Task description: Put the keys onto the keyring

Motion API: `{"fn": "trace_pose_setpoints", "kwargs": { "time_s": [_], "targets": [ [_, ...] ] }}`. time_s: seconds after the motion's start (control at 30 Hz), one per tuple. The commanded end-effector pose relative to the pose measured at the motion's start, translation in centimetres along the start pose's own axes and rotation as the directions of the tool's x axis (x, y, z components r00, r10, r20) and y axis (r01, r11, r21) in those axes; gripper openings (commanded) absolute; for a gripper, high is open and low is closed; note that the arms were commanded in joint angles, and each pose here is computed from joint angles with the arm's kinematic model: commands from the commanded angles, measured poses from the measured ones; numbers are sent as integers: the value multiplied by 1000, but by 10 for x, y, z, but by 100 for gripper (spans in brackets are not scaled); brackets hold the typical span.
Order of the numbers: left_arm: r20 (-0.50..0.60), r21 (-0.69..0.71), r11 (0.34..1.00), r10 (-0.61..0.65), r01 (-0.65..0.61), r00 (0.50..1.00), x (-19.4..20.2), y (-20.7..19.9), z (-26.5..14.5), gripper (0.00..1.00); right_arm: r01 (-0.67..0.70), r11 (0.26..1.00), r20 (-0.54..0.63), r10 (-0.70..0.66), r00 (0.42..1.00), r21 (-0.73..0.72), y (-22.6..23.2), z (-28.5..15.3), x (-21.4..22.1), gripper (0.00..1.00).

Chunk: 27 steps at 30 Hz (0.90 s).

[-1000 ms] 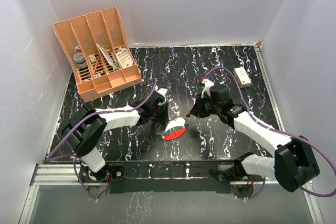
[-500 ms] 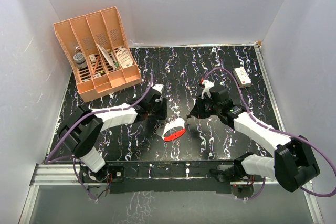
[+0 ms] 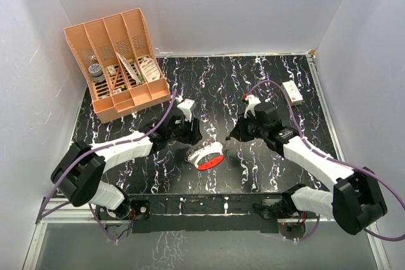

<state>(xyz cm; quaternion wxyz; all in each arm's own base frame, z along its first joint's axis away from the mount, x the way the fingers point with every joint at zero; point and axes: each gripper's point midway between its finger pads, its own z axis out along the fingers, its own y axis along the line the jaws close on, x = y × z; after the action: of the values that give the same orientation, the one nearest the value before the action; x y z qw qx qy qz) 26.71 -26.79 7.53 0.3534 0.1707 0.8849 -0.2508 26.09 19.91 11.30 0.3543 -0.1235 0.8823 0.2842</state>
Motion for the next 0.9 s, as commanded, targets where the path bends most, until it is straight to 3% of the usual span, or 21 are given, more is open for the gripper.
{"fn": "trace_pose_setpoints", "kwargs": {
  "time_s": [0.0,0.5,0.87],
  "targets": [
    [3,109,988,108,-108,994,-12,-22,0,55,21,1000,186,-21,982,-1,11,-11,-54,0],
    [-197,119,982,171,-150,965,25,-30,36,53,45,997,235,-58,970,60,5,-27,-72,0],
    [-204,115,987,138,-116,969,36,-27,46,38,39,997,228,-53,972,64,1,-28,-66,0]
  ]
}}
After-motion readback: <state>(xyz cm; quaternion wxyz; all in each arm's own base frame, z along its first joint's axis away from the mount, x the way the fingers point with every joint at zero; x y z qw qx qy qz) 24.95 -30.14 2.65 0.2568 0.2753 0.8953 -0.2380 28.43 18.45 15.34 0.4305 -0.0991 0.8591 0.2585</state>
